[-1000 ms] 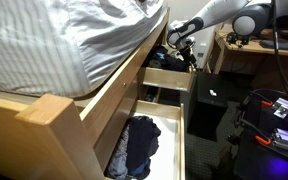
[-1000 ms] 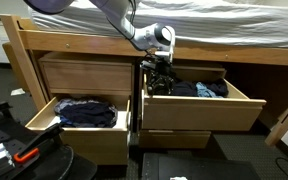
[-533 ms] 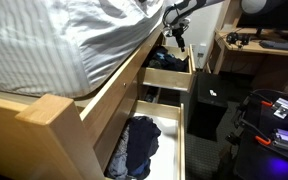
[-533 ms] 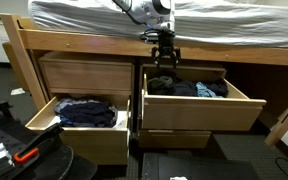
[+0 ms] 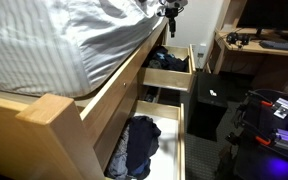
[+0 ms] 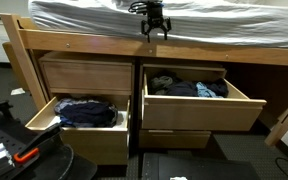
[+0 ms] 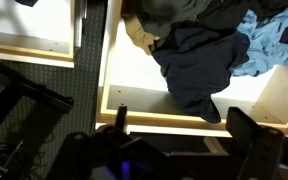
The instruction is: Open the top right drawer.
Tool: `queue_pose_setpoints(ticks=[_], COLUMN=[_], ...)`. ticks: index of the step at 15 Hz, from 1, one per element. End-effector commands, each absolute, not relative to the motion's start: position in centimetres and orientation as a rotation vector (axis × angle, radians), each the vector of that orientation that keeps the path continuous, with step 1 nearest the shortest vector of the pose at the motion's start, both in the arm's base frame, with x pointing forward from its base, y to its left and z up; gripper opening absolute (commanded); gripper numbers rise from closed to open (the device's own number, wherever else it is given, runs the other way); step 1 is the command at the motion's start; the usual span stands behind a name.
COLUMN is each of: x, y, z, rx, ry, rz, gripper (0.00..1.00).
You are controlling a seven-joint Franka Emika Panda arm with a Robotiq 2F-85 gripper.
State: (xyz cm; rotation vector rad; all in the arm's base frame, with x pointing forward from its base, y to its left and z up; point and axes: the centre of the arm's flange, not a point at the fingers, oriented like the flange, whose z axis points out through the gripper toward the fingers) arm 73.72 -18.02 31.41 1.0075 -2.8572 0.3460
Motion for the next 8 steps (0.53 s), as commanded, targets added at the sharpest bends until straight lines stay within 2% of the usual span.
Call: queue_pose_setpoints(ticks=[1, 6, 7, 8], x=[67.0, 63.2, 68.9, 68.0], y=[-14.4, -10.4, -12.1, -11.6], z=[35.6, 41.7, 40.5, 41.6], rx=[1.039, 0.948, 1.007, 0.992], ry=[-2.942, -3.063, -3.006, -3.023], rz=[0.196, 0.105, 0.145, 0.13], gripper=[1.0, 1.0, 1.0, 1.0])
